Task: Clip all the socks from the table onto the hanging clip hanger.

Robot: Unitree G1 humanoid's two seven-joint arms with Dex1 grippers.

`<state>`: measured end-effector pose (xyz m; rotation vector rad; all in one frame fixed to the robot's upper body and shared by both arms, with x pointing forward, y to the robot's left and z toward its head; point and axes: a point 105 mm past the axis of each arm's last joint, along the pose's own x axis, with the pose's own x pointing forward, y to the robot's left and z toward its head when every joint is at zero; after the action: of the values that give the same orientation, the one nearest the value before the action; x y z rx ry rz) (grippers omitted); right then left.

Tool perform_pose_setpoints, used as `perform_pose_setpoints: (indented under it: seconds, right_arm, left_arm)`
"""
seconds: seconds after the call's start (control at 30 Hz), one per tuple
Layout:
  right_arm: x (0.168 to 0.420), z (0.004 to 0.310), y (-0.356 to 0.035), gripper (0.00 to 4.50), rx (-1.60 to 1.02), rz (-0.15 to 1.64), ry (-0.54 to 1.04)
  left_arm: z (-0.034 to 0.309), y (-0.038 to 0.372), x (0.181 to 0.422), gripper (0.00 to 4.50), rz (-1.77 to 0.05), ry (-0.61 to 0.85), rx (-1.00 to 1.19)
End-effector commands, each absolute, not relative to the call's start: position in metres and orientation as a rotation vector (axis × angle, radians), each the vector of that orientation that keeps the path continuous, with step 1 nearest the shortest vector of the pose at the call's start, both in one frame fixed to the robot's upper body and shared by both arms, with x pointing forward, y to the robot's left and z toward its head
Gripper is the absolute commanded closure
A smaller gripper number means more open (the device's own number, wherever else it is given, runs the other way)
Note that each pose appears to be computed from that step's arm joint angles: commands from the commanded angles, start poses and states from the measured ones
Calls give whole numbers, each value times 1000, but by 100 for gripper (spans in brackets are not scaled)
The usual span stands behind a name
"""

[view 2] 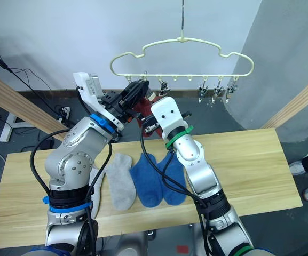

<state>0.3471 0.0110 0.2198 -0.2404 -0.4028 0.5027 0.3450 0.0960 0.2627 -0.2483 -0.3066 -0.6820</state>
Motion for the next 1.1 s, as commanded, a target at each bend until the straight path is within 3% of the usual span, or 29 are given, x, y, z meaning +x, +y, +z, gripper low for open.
perform_pose_setpoints:
  seconds: [0.03,0.27,0.3,0.53,0.83,0.93,1.07,1.1]
  right_arm:
    - [338,238,18,450,-218,526,-484]
    - [336,239,21,450,-211,536,-487]
    - [336,239,21,450,-211,537,-487]
    - [337,238,22,450,-210,546,-485]
    - [337,233,24,450,-185,568,-456]
    - [337,225,23,380,-180,582,-418]
    - [336,214,20,247,-233,597,-378]
    - [335,212,17,247,-244,597,-371]
  left_arm:
    - [270,92,337,424,-708,-343,-240]
    - [268,93,335,424,-733,-335,-239]
    - [267,93,335,353,-735,-330,-239]
    - [267,94,333,177,-748,-342,-214]
    - [259,98,328,177,-746,-342,-133]
    - [258,98,327,175,-748,-355,-100]
    - [258,99,325,175,-749,-372,-56]
    - [256,100,325,175,-748,-371,-46]
